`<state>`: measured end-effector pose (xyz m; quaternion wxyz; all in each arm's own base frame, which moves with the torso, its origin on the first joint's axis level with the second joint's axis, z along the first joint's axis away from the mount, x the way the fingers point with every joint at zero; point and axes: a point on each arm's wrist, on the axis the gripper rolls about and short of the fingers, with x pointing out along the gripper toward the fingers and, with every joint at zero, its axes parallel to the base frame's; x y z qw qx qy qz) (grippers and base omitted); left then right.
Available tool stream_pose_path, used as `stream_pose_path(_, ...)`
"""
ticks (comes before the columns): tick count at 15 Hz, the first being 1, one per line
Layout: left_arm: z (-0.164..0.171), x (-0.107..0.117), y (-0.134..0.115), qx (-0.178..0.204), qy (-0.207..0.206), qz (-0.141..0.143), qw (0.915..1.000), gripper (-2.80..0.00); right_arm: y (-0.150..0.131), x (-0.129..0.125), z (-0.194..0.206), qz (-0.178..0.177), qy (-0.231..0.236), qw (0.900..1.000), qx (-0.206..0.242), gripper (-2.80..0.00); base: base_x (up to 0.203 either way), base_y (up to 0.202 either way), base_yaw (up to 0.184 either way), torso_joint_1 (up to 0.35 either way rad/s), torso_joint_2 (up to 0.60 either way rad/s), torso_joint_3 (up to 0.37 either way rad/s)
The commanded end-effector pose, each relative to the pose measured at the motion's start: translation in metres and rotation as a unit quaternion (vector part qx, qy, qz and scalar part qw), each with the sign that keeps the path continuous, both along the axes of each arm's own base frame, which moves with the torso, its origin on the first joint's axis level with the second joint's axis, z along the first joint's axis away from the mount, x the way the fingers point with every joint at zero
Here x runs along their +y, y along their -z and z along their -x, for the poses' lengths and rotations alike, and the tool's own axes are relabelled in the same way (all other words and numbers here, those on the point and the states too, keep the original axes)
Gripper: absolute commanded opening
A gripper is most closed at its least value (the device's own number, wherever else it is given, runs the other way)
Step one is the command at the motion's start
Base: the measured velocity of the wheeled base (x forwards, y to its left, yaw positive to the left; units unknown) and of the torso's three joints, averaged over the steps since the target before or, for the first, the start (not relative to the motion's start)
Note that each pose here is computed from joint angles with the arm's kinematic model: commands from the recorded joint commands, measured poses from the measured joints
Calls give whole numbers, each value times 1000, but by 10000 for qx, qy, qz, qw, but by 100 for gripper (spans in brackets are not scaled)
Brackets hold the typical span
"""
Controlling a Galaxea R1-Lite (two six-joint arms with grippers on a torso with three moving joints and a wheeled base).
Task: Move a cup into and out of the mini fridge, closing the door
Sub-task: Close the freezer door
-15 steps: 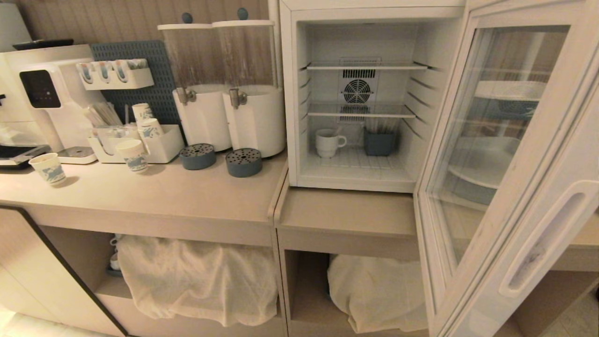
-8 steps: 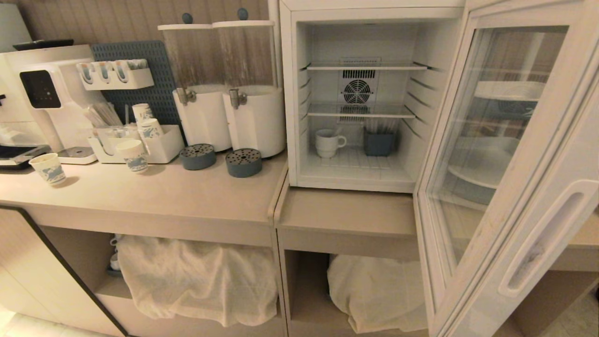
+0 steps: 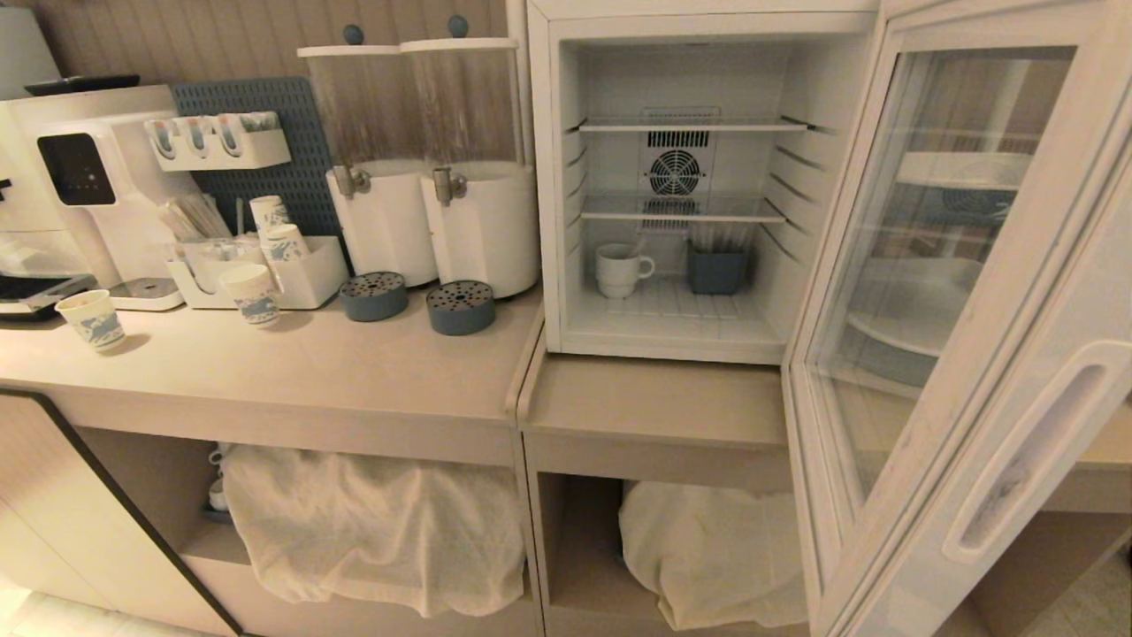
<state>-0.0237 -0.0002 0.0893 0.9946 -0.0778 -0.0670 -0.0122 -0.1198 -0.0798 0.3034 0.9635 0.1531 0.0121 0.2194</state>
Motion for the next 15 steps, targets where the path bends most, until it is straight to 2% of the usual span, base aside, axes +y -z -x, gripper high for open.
stream_pose_path(1, -3, 0, 11, 172, 1, 7, 9999, -280, -20, 12, -37, 121, -290, 9977, 600, -280, 0, 0, 0, 0, 0, 0)
stream_pose_path(4, -3, 0, 11, 172, 7, -2, 9999, -280, -35, 43, -81, -338, -205, 9844, 1713, -280, 0, 0, 0, 0, 0, 0)
stream_pose_path(6, -3, 0, 11, 172, 7, -2, 9999, -280, -43, 65, -107, -516, -265, 9758, 2110, -280, 0, 0, 0, 0, 0, 0)
stream_pose_path(9, -3, 0, 11, 172, 6, -2, 9999, -280, -42, 98, -144, -619, -729, 9537, 2850, -280, 0, 0, 0, 0, 0, 0)
stream_pose_path(12, -3, 0, 11, 172, 7, -2, 9999, -280, -11, 118, -175, -622, -926, 9465, 3029, -280, 0, 0, 0, 0, 0, 0)
stream_pose_path(13, -3, 0, 11, 172, 7, -2, 9999, -280, 3, 122, -188, -618, -1007, 9480, 2954, -280, 0, 0, 0, 0, 0, 0)
stream_pose_path(15, -3, 0, 11, 172, 7, -2, 9999, -280, 22, 114, -208, -699, -1066, 9573, 2596, -280, 0, 0, 0, 0, 0, 0)
